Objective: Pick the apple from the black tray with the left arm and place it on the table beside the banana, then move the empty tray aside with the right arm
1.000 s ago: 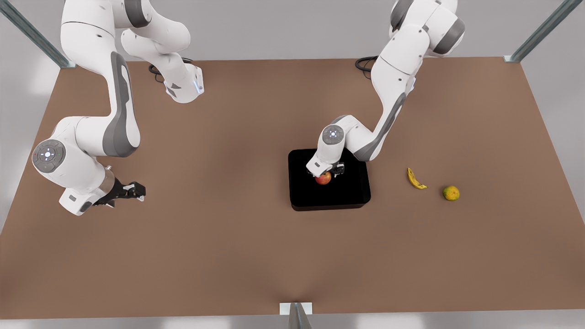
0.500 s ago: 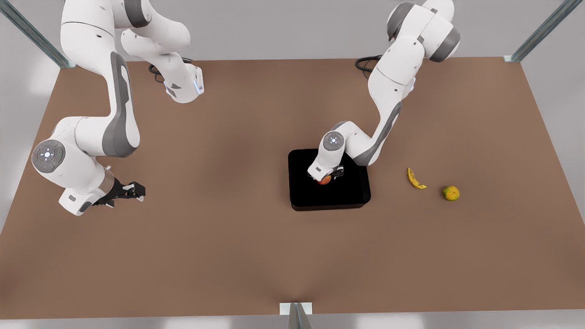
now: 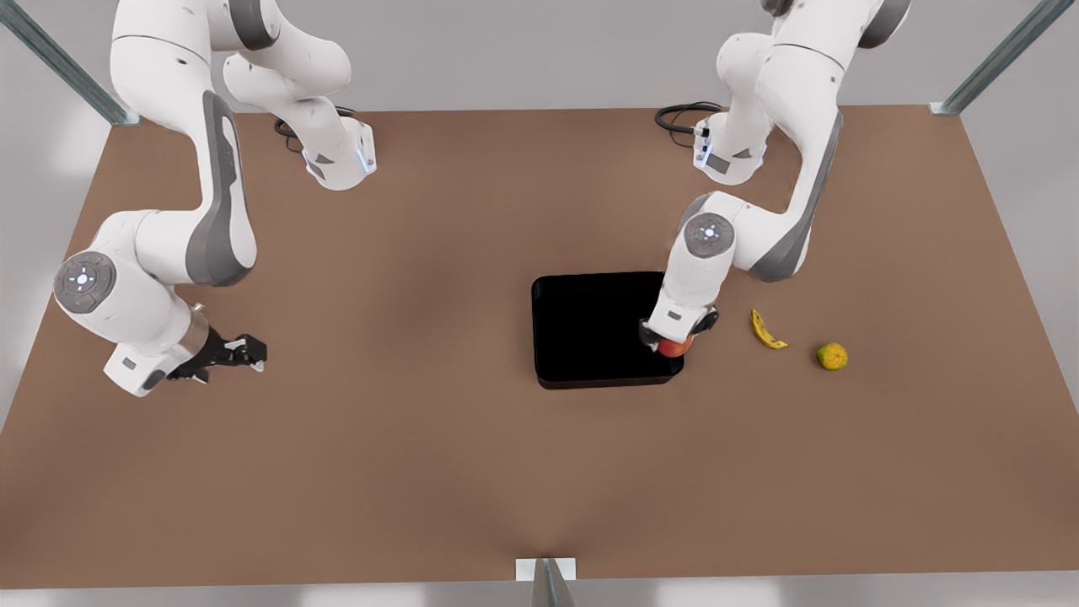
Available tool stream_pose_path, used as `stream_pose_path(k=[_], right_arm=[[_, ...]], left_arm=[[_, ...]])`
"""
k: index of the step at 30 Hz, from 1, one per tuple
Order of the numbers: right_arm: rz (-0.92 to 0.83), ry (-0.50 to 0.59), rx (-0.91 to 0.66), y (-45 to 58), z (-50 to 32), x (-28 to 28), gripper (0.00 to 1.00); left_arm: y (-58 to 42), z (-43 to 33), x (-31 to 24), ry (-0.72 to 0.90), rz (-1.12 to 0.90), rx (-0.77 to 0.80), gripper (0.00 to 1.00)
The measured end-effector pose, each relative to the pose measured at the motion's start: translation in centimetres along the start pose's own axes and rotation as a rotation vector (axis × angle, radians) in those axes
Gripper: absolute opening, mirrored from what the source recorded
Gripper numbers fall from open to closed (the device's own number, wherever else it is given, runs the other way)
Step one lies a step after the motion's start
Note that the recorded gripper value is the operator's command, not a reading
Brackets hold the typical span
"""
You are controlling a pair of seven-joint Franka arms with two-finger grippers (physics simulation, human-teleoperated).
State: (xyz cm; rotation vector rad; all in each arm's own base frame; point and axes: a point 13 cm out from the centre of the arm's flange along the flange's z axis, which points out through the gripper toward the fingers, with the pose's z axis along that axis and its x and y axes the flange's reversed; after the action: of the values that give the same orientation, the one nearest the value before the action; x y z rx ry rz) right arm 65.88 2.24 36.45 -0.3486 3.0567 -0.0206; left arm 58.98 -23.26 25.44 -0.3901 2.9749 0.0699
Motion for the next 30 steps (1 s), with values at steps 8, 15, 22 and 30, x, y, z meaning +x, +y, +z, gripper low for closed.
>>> stream_pose_path(k=[8,15,22,30], right_arm=[[-0.324,-0.035,-0.151,34.2,-18.2,4.2,1.00],[-0.145,0.140,-0.180,48.9,-6.8,6.7,0.90],[0.171,0.145,-0.152,51.1,-0.3,5.4,1.00],[0.352,0.071,-0.121,51.2,6.4,5.0,1.00]], left_arm=[[19.1,14.5,-2.2,0.293,-0.051,-0.078,0.72],[19.4,16.7,-5.9,0.199,0.087,-0.005,1.00],[13.0,-10.9,-18.8,-0.093,0.148,0.126,1.00],[18.1,-12.7,-13.0,0.116,0.189,0.065,1.00]])
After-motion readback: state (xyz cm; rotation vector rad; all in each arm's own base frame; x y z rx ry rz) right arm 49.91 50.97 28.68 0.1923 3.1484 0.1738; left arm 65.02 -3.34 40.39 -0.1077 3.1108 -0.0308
